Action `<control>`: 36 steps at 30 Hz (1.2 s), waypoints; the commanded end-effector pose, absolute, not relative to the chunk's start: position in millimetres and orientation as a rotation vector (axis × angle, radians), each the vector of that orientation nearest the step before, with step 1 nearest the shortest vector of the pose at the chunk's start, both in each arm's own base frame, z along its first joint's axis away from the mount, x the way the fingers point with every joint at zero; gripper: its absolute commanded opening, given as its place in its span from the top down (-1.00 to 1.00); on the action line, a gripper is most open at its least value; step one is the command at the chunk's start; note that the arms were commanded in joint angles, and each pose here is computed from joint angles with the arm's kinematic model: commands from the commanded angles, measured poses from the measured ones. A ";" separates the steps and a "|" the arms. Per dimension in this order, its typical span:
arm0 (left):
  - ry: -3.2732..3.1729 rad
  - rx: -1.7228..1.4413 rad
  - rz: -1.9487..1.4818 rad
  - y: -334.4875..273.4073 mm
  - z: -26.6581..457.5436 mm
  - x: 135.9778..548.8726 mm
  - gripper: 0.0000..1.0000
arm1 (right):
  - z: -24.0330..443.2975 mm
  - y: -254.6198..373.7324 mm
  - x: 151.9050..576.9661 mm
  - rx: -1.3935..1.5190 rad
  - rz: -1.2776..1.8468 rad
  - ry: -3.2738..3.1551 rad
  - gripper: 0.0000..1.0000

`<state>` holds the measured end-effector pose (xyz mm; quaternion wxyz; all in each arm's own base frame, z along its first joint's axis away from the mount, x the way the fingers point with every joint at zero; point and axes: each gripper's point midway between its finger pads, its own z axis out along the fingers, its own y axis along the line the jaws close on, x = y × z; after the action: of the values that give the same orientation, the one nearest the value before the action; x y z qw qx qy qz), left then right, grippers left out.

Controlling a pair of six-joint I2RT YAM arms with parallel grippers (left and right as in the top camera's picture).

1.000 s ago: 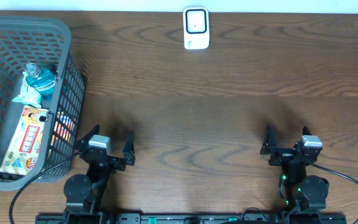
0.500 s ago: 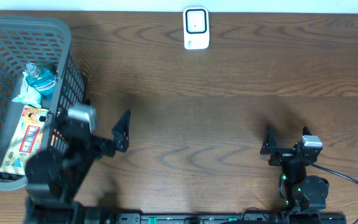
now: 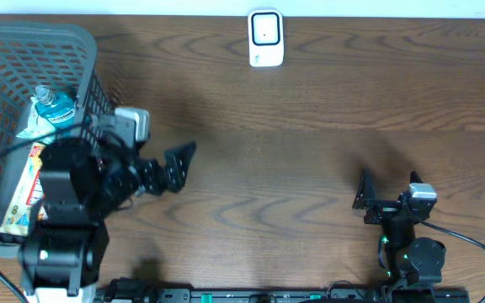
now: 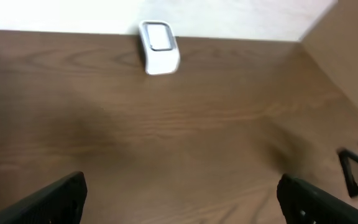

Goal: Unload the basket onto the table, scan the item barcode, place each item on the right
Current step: 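Reach the left gripper into the grey basket toward the blue bottle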

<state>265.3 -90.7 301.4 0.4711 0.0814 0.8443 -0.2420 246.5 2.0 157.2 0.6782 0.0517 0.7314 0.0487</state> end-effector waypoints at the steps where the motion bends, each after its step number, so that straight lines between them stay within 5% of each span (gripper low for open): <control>1: 1.956 -0.032 -0.406 -52.7 365.0 294.5 -0.96 | 156.9 -0.4 246.3 0.114 0.088 1.641 -0.99; 12: 1.913 -0.696 -0.036 61.9 395.6 371.9 -0.96 | 156.9 -0.4 246.3 0.114 0.089 1.641 -0.99; 22: 1.892 -1.326 0.012 172.2 308.4 374.6 -0.96 | 156.9 -0.4 246.3 0.114 0.089 1.641 -0.98; 36: 1.949 -1.667 -0.070 199.5 206.4 401.5 -0.96 | 156.9 -0.4 246.3 0.114 0.088 1.641 -0.99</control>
<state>395.0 198.6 212.4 0.2934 -0.5882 0.7537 -0.0022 246.5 1.9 157.1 0.6783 0.0517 0.7314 0.0484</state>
